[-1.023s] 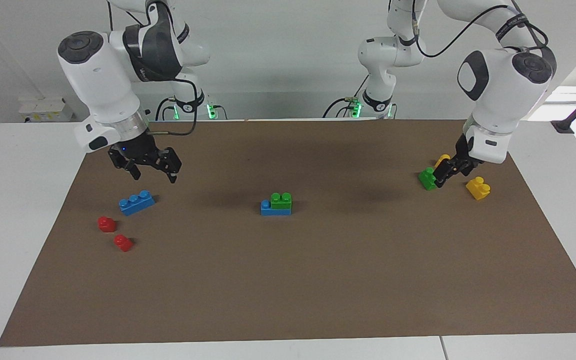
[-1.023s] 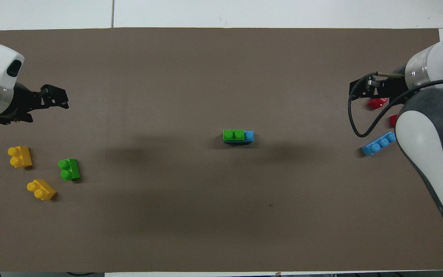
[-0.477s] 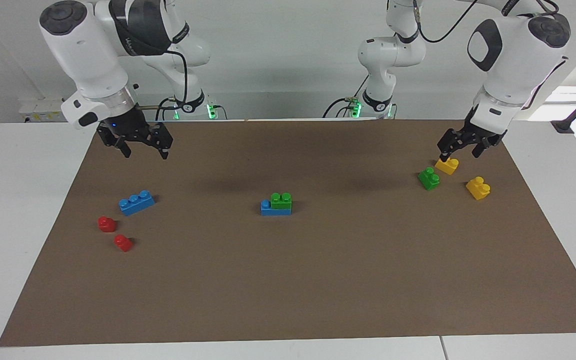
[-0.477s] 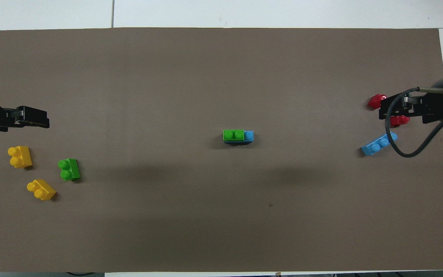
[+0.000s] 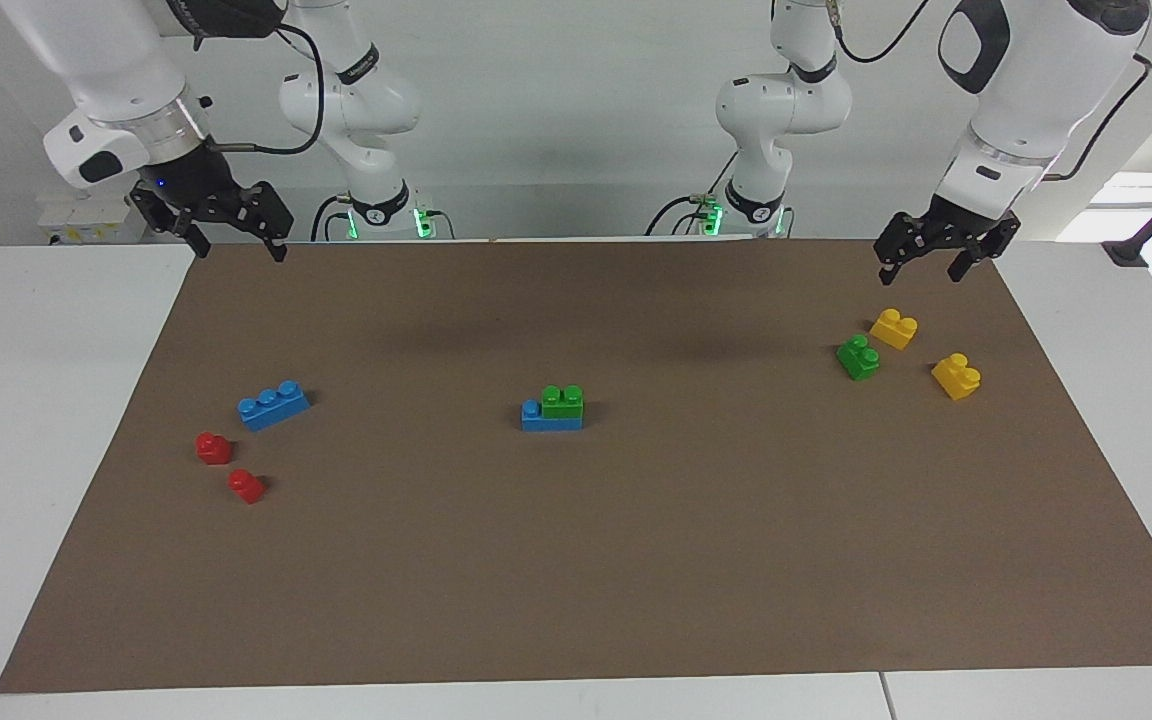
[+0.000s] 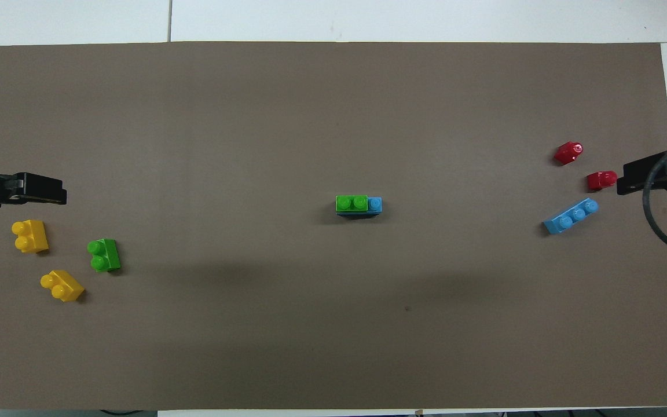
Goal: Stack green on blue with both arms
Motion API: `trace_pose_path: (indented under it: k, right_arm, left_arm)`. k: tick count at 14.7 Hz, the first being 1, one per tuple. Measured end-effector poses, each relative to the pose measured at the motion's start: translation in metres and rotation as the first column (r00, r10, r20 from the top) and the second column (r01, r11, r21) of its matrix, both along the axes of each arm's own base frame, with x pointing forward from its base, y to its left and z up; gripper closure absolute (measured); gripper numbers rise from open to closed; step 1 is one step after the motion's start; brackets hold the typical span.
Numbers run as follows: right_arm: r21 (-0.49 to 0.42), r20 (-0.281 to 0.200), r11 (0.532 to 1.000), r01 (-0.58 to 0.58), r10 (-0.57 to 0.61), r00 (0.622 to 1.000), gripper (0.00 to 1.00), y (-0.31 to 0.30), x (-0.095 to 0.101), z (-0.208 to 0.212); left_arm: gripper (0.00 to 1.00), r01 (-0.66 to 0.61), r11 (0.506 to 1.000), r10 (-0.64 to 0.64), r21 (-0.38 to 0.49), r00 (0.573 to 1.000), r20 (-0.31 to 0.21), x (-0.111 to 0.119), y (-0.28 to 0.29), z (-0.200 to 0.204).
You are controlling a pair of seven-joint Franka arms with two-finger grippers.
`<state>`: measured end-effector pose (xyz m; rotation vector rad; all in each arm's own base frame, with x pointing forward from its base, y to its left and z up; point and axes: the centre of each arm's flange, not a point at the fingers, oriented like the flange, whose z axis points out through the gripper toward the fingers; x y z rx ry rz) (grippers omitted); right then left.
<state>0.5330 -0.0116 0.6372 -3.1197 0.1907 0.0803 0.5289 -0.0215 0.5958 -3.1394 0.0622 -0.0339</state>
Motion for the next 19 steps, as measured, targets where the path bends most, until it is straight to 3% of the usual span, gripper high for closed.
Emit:
trace_pose_path:
  k: [15,19]
  right_arm:
    - [-0.012,-0.003,1.000,0.006,-0.006,1.000,0.03,-0.0069,-0.0001,-0.0013]
    - [-0.012,-0.003,1.000,0.006,-0.006,1.000,0.00,-0.0068,-0.0001,-0.0014]
  left_arm:
    - [0.00,0.008,1.000,-0.008,-0.001,1.000,0.000,-0.0002,-0.0045,0.0000]
    - [0.00,0.009,1.000,-0.009,-0.001,1.000,0.000,-0.0002,-0.0049,0.0000]
